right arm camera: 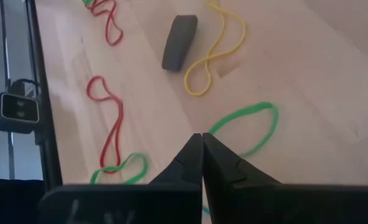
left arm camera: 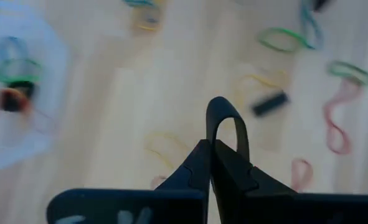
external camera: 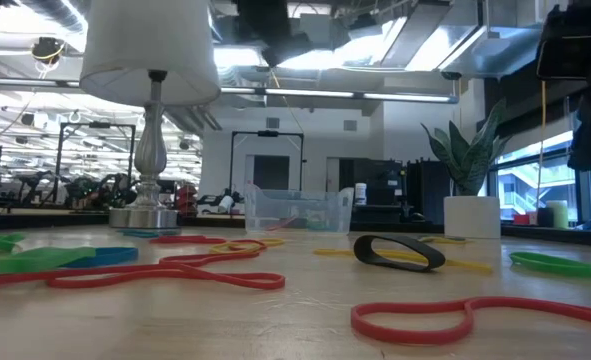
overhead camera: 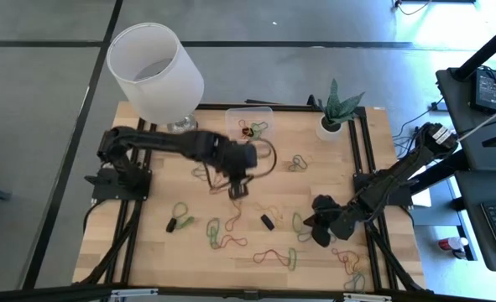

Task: Pick and place rubber bands into bin
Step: Put the middle black rubber band into the transparent bin

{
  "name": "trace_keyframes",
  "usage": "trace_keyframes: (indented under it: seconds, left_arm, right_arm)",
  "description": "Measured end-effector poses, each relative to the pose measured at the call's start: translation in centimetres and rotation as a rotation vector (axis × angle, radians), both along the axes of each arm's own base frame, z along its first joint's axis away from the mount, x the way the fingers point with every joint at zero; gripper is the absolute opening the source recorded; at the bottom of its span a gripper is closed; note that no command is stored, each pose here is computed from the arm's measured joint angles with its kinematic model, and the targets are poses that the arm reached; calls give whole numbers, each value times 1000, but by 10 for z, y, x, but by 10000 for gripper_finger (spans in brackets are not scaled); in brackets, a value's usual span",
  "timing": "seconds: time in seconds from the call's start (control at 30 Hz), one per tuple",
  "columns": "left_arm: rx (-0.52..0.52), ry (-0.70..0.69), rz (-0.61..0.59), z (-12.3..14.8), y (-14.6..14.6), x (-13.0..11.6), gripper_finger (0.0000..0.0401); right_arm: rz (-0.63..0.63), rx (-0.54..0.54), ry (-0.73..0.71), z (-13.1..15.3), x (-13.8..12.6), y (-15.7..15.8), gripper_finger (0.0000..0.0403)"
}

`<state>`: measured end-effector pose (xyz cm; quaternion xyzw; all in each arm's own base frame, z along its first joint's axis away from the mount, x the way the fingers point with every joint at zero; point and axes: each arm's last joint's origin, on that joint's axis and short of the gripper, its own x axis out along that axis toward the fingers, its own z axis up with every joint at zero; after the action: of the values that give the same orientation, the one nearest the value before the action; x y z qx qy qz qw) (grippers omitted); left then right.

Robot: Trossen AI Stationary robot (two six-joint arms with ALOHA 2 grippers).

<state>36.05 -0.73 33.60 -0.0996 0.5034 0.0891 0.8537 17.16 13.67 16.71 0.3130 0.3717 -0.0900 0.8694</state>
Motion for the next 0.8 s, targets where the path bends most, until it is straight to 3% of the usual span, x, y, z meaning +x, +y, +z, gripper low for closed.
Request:
trace_keyframes:
  seconds: [0.27, 0.4, 0.57, 0.8]
  left_arm:
    - [73, 26, 85, -7, 92, -4, 3]
    - [53, 6, 124, -21, 138, -1, 3]
    - [4, -10, 122, -47, 182, 5, 3]
    - [-39, 95, 183, -98, 224, 7, 3]
  right_arm:
    - [-102, 42, 3, 0, 8, -10, 17]
    - [-181, 73, 3, 0, 14, -19, 10]
    - [-275, 112, -3, 0, 21, -30, 4]
    - [-336, 146, -38, 3, 29, -40, 14]
